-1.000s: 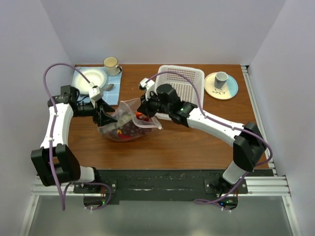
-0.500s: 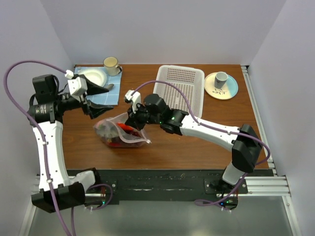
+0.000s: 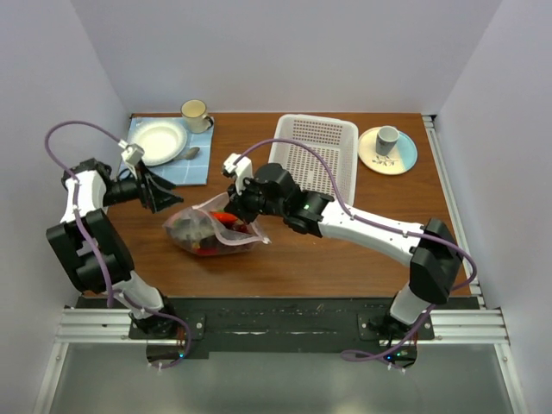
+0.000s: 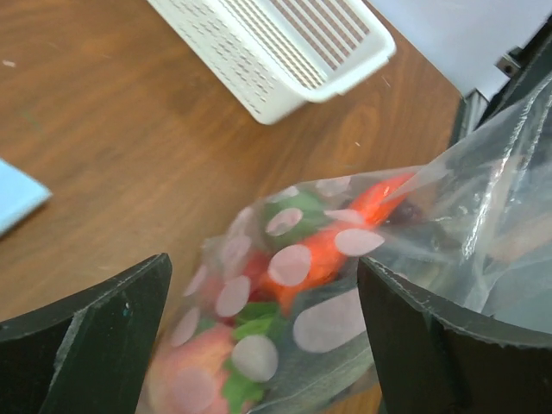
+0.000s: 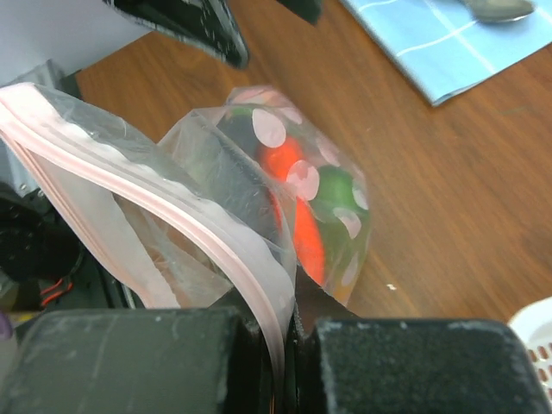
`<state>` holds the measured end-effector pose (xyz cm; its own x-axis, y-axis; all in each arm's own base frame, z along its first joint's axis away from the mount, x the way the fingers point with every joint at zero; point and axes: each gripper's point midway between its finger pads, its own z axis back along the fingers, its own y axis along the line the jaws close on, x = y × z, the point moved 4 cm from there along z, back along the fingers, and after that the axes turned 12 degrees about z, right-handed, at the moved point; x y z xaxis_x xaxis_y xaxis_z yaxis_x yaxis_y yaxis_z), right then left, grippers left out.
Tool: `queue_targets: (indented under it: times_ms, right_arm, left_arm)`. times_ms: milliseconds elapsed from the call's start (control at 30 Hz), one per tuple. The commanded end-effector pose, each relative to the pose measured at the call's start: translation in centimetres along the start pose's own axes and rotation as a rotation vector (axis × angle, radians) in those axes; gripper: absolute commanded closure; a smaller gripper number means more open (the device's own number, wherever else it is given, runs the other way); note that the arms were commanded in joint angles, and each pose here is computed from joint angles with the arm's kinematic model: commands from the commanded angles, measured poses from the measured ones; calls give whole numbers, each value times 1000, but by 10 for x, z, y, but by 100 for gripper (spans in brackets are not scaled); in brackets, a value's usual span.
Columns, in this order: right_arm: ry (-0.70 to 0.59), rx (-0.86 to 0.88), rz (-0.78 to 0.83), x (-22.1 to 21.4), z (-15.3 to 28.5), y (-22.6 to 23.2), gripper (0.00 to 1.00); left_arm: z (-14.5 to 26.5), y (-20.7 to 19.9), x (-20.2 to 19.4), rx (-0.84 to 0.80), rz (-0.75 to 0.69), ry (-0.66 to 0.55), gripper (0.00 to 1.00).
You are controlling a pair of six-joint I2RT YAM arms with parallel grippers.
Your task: Open the zip-top bag and remove the fake food
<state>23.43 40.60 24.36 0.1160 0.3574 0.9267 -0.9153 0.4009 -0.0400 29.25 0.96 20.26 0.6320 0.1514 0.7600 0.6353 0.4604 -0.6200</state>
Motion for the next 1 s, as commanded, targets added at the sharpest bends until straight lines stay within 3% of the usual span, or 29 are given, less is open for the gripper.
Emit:
queue_targets:
  times_ms: [0, 167, 233, 267, 400, 767, 833, 867, 900, 933, 967]
  right_arm:
    - [-72, 82, -2, 14, 11, 13, 100]
    - [-38, 111, -15, -9, 25, 22, 100]
    - [-35, 148, -18, -16, 37, 30, 100]
    - [-32, 162, -20, -19, 41, 33, 100]
    - [-5, 205, -44, -35, 53, 43, 100]
    - [144, 221, -95, -107, 42, 59, 100]
    - [156, 201, -88, -113, 39, 58, 100]
    - [153, 195, -83, -112, 39, 57, 100]
    - [156, 191, -79, -113, 37, 56, 100]
    - [153, 182, -74, -109, 35, 55, 100]
    - [148, 176, -57, -106, 34, 53, 100]
  left_arm:
    - [-10, -19, -7, -44, -123, 37, 2]
    - [-13, 16, -40, 13, -164, 101, 0]
    - [-14, 24, -56, 69, -96, 112, 0]
    - [-13, 43, -51, 140, -195, 113, 0]
    - [-23, 53, -61, 264, -236, 161, 0]
    - [-48, 42, -77, 113, -123, 236, 0]
    - [-53, 38, -84, 73, -136, 267, 16]
    - [-54, 39, -84, 68, -139, 274, 38]
    - [-54, 40, -84, 67, -137, 277, 51]
    - [-53, 40, -79, 74, -139, 284, 75]
    - [-53, 42, -77, 78, -143, 292, 90]
